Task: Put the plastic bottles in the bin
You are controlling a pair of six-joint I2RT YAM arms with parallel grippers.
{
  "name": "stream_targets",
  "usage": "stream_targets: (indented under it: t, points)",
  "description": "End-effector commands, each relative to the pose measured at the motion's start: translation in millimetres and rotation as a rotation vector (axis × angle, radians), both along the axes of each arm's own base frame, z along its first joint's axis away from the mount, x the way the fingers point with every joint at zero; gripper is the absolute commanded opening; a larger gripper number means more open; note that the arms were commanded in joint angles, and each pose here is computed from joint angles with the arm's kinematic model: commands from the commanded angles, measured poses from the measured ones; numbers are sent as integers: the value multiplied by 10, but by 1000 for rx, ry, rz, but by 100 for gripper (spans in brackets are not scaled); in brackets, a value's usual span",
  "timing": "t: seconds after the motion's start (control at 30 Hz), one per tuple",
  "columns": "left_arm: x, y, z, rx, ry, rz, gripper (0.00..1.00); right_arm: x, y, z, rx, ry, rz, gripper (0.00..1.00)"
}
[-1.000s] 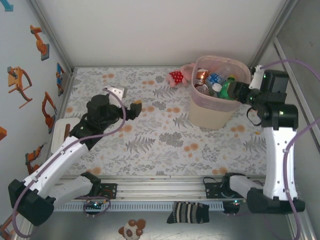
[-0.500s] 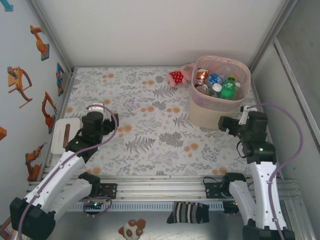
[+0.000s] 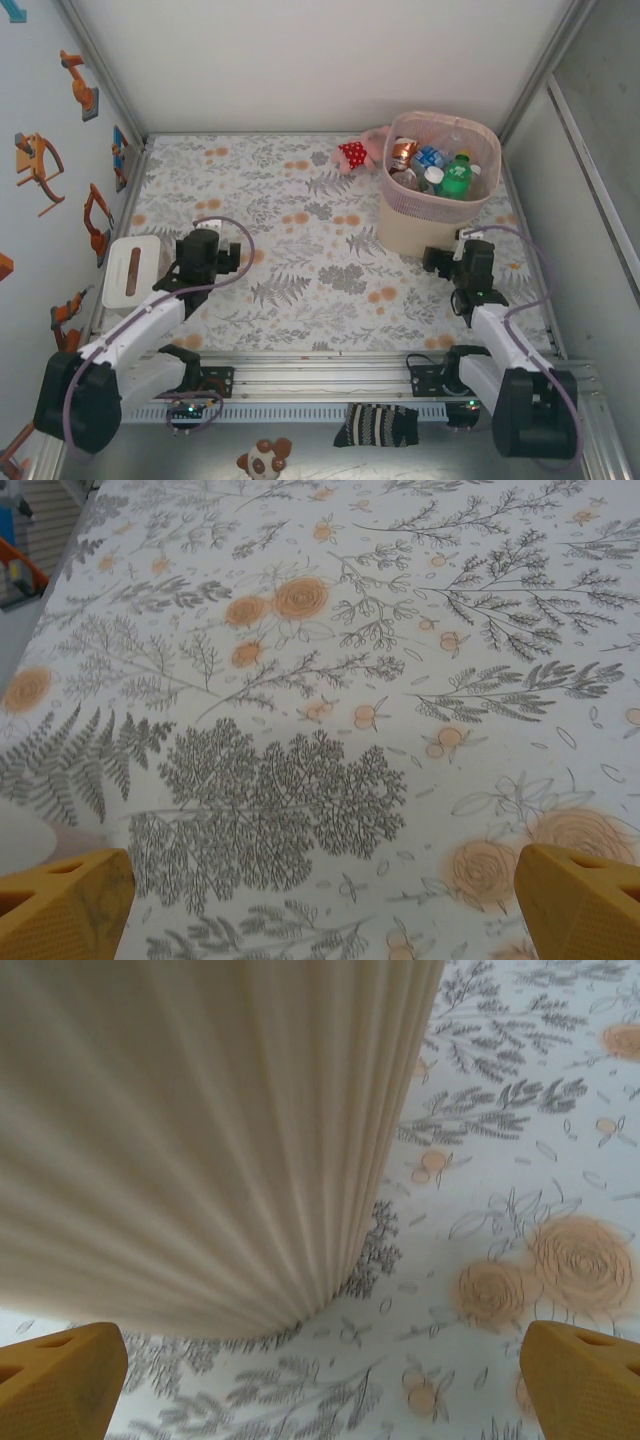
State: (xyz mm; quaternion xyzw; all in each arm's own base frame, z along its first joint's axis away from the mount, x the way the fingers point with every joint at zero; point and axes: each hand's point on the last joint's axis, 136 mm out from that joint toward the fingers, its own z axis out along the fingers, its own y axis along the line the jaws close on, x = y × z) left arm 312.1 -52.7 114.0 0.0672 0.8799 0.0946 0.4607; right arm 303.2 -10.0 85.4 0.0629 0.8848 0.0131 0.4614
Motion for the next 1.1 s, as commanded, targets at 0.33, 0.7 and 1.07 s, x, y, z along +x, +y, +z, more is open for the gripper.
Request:
stream_targets:
  t: [0.33, 0.7, 1.07]
  points:
    - [601, 112, -97, -113, -145, -107, 97, 629, -103, 367, -108, -309, -17, 100]
    - [761, 214, -166, -311, -206, -176, 97, 815, -24, 100, -115, -323, 38, 100]
    - [770, 239, -275, -339, -199, -180, 97, 901, -133, 39, -121, -242, -22, 100]
